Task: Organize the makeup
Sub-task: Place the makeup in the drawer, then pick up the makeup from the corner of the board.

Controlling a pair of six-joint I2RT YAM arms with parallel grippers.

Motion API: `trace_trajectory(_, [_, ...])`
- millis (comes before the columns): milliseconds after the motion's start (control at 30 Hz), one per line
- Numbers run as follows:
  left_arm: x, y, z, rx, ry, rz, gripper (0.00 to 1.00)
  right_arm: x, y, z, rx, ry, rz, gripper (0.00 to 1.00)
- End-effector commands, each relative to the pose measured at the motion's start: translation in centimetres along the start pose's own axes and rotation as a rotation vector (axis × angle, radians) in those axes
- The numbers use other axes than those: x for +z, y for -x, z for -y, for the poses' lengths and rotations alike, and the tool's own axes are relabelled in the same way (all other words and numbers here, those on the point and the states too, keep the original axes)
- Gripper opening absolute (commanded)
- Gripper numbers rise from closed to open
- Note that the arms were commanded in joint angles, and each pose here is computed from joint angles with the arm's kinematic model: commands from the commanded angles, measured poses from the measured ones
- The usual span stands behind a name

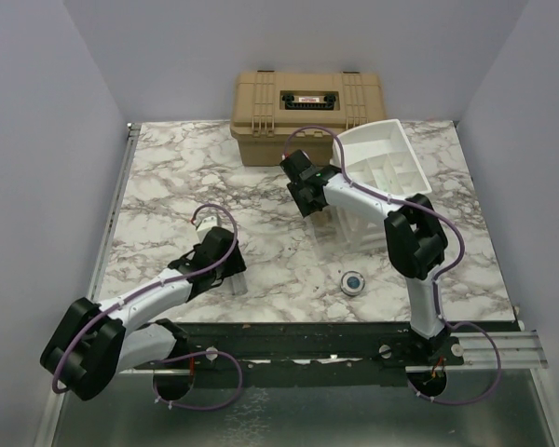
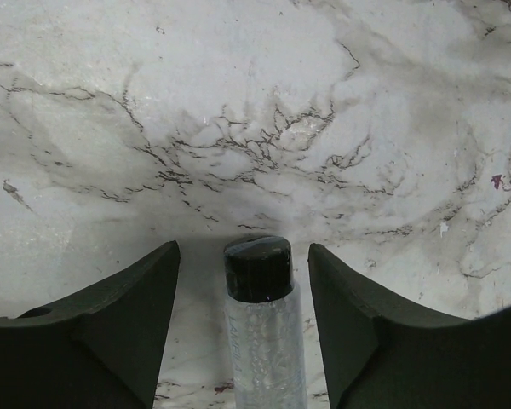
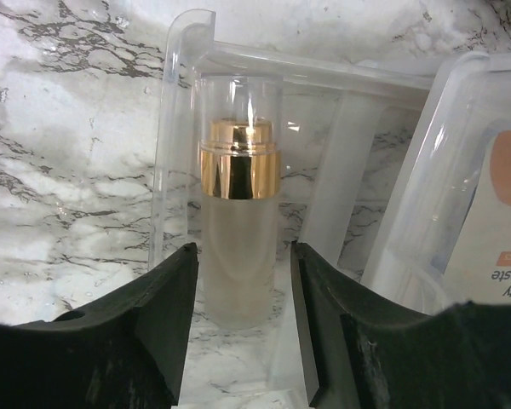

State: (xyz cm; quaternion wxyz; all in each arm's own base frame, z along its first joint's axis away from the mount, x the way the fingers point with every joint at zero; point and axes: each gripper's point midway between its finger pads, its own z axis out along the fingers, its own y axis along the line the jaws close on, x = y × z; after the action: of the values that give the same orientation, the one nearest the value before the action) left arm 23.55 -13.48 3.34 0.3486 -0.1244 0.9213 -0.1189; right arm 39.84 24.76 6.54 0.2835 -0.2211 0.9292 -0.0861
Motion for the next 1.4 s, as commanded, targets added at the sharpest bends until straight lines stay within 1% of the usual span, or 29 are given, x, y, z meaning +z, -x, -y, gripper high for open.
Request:
trace_trajectory(0, [0.6,-0.3,-0.1,0.01,-0.002,-0.008,0.62,-0.9,1.1,-0.5,0.002,0.042,0.029,0.54])
trace_trajectory(200, [1.1,-0.5,0.0,0.006,-0.006,-0.011,0.55,-4.5,3.2,-0.4,0.027,0.115,0.095,0.54])
trace_trajectory(300, [1.2,-0.6,0.1,0.005,-0.01,-0.015,0.48,-6.7,3.8,-0.8,0.03,0.183,0.128,0.55])
trace_trajectory(400, [1.3,-0.7,0.2,0.008,-0.011,-0.022,0.46,-8.9,4.1,-1.4,0.058,0.259,0.163,0.56])
trace_trajectory(533, [1.5,-1.0,0.1,0.011,-0.009,-0.031,0.46,-11.6,3.9,-2.9,0.105,0.388,0.187,0.6])
trace_trajectory(600, [1.6,-1.1,0.2,0.013,-0.013,-0.037,0.45,-12.7,3.5,-3.9,0.123,0.454,0.19,0.62])
trace_trajectory(700, [1.8,-1.3,0.4,0.014,-0.02,-0.049,0.34,-14.6,2.6,-6.1,0.137,0.575,0.203,0.63])
trace_trajectory(800, [1.7,-1.0,1.0,0.01,-0.04,-0.049,0.27,-16.0,1.7,-7.8,0.154,0.668,0.209,0.63])
trace_trajectory(867, [1.6,-0.7,1.3,0.006,-0.051,-0.037,0.25,-16.4,1.0,-8.3,0.176,0.687,0.213,0.63])
trace_trajectory(967, [1.3,-0.2,1.6,-0.002,-0.061,-0.018,0.16,-17.1,0.2,-9.1,0.202,0.721,0.216,0.63])
trace_trajectory(1133, [0.5,1.2,2.7,-0.059,-0.106,0.026,0.11,-18.5,-1.0,-11.2,0.222,0.796,0.227,0.64])
trace_trajectory(1233, [-0.5,2.7,3.9,-0.11,-0.157,0.076,0.05,-19.0,-1.8,-12.5,0.229,0.833,0.233,0.66])
trace_trajectory(1367, [-2.1,4.7,5.3,-0.181,-0.227,0.139,0.04,-19.3,-2.6,-13.7,0.274,0.891,0.237,0.67])
